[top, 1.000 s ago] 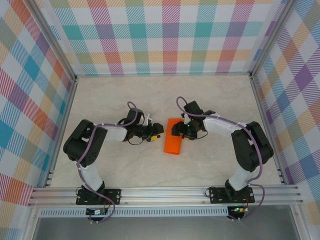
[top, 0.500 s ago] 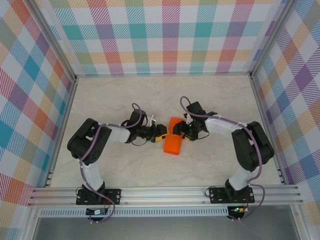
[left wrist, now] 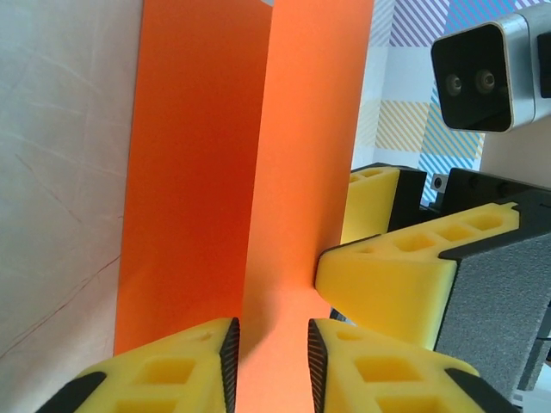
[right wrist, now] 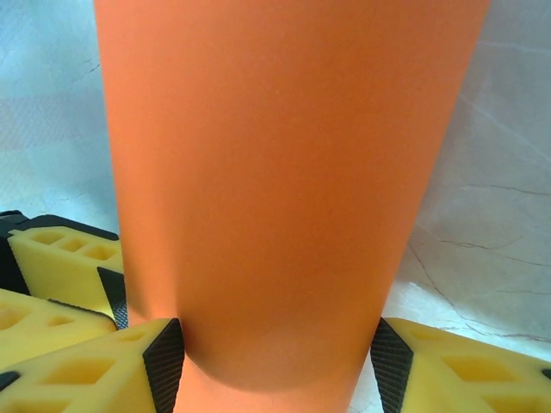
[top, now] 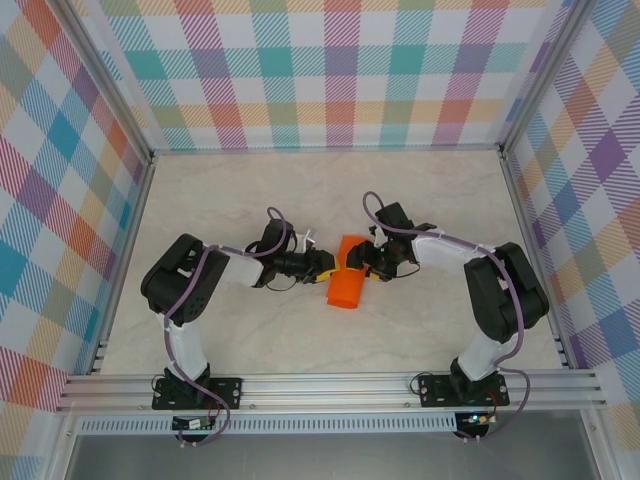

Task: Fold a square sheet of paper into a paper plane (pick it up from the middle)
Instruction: Hold the square sheet of paper at the center of the table.

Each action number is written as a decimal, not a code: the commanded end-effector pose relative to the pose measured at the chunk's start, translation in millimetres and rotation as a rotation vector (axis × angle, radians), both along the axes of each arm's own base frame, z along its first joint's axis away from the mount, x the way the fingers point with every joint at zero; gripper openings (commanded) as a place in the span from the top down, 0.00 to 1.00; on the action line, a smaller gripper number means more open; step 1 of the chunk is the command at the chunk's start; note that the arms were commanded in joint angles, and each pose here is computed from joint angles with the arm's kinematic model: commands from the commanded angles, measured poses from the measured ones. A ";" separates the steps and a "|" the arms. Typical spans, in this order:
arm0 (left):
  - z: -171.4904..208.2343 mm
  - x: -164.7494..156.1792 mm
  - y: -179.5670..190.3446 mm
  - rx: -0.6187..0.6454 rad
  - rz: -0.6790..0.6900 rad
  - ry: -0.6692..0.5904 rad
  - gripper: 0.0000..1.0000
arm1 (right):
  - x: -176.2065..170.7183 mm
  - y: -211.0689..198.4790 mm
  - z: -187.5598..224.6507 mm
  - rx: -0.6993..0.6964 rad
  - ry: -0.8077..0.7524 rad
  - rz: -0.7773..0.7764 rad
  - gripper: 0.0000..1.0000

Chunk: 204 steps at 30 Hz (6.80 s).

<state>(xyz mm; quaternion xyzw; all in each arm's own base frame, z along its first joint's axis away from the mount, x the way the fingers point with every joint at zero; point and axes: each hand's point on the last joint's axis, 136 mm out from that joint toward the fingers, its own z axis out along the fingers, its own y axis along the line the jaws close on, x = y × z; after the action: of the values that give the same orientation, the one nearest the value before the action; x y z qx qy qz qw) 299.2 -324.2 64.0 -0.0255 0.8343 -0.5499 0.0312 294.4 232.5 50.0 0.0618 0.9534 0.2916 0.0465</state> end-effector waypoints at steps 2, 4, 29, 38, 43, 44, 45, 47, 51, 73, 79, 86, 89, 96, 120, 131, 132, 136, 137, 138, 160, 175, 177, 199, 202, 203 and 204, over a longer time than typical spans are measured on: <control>2.1 -4.6 -9.1 -0.022 -0.033 -0.009 0.78 | -0.9 -0.9 7.0 0.029 -0.010 -0.007 0.38; 0.6 -4.2 -8.8 -0.018 -0.030 -0.009 0.85 | -1.3 -1.4 6.5 0.028 -0.005 -0.011 0.38; -39.5 -1.0 6.8 0.173 0.015 0.018 1.00 | -17.5 -1.6 3.9 0.106 0.069 -0.118 0.37; -36.7 -1.4 4.2 0.171 -0.003 0.013 1.00 | -15.6 -4.9 -7.9 0.061 0.090 -0.120 0.40; -34.9 -1.5 -0.5 0.162 -0.018 0.011 1.00 | -9.1 -4.5 -11.4 0.037 0.090 -0.116 0.42; -34.9 -1.4 -1.4 0.162 -0.021 0.010 1.00 | -7.4 -5.2 -12.9 0.029 0.091 -0.118 0.43; -34.8 -1.6 -2.5 0.161 -0.024 0.010 1.00 | -6.4 -5.7 -14.3 0.021 0.092 -0.119 0.44; -35.3 -1.7 -3.9 0.164 -0.029 0.011 1.00 | -5.7 -7.1 -17.2 0.004 0.098 -0.123 0.45; -36.9 -0.3 -0.3 0.189 -0.006 0.004 0.99 | -7.9 -14.7 -23.9 -0.046 0.115 -0.137 0.51; -1.1 30.7 25.7 0.308 0.193 -0.142 0.72 | -31.1 -39.8 -59.8 -0.212 0.244 -0.144 0.62; -4.7 28.9 22.7 0.301 0.166 -0.146 0.75 | -36.0 -42.2 -71.5 -0.234 0.286 -0.150 0.60; -7.2 23.8 9.8 0.262 0.095 -0.136 0.77 | -42.4 -46.2 -81.9 -0.257 0.315 -0.153 0.59; -8.9 23.0 6.4 0.256 0.081 -0.132 0.79 | -44.2 -47.4 -84.1 -0.266 0.320 -0.144 0.57; -10.9 16.1 -7.0 0.244 0.026 -0.129 0.81 | -45.0 -48.1 -88.0 -0.279 0.332 -0.137 0.56; -23.4 8.4 -20.2 0.266 -0.031 -0.106 0.89 | -49.1 -54.1 -97.5 -0.347 0.323 -0.064 0.56; -25.1 13.7 -10.9 0.319 0.021 -0.118 0.90 | -48.3 -54.3 -101.4 -0.359 0.332 -0.068 0.56; -25.7 16.0 -7.0 0.339 0.045 -0.122 0.90 | -48.8 -54.5 -101.9 -0.360 0.336 -0.072 0.56; -26.8 21.9 7.0 0.403 0.118 -0.135 0.91 | -49.0 -54.8 -103.2 -0.360 0.348 -0.100 0.56; -25.9 23.0 9.7 0.409 0.134 -0.138 0.91 | -49.1 -54.1 -103.7 -0.356 0.351 -0.104 0.57; -24.3 23.8 11.2 0.410 0.145 -0.143 0.92 | -48.9 -52.9 -104.1 -0.350 0.353 -0.107 0.57; -12.6 13.5 -20.2 0.247 0.019 -0.142 0.94 | -52.3 -55.6 -108.6 -0.370 0.376 -0.101 0.57; -42.4 4.1 -24.6 0.316 -0.038 -0.080 0.99 | -53.1 -55.4 -110.6 -0.369 0.379 -0.099 0.57; -50.3 1.4 -22.3 0.334 -0.043 -0.063 0.99 | -53.4 -55.6 -110.4 -0.369 0.379 -0.097 0.57; -103.9 -26.8 19.9 0.599 -0.101 0.058 1.00 | -13.5 -29.3 36.5 -0.119 0.002 -0.101 0.52; -106.6 -27.7 21.3 0.610 -0.102 0.069 1.00 | -11.5 -22.9 46.4 -0.067 -0.034 -0.097 0.57; -107.6 -27.8 22.5 0.618 -0.102 0.070 1.00 | -9.9 -20.2 48.8 -0.049 -0.046 -0.098 0.60; -108.3 -28.1 23.6 0.625 -0.101 0.073 1.00 | -8.2 -17.9 50.3 -0.033 -0.054 -0.099 0.62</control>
<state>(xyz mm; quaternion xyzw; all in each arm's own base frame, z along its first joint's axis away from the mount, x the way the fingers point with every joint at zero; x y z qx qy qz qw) 305.8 -341.1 18.5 0.0364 0.9224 -0.3812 0.0499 288.8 209.4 100.6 0.1056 0.9568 0.2564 0.0878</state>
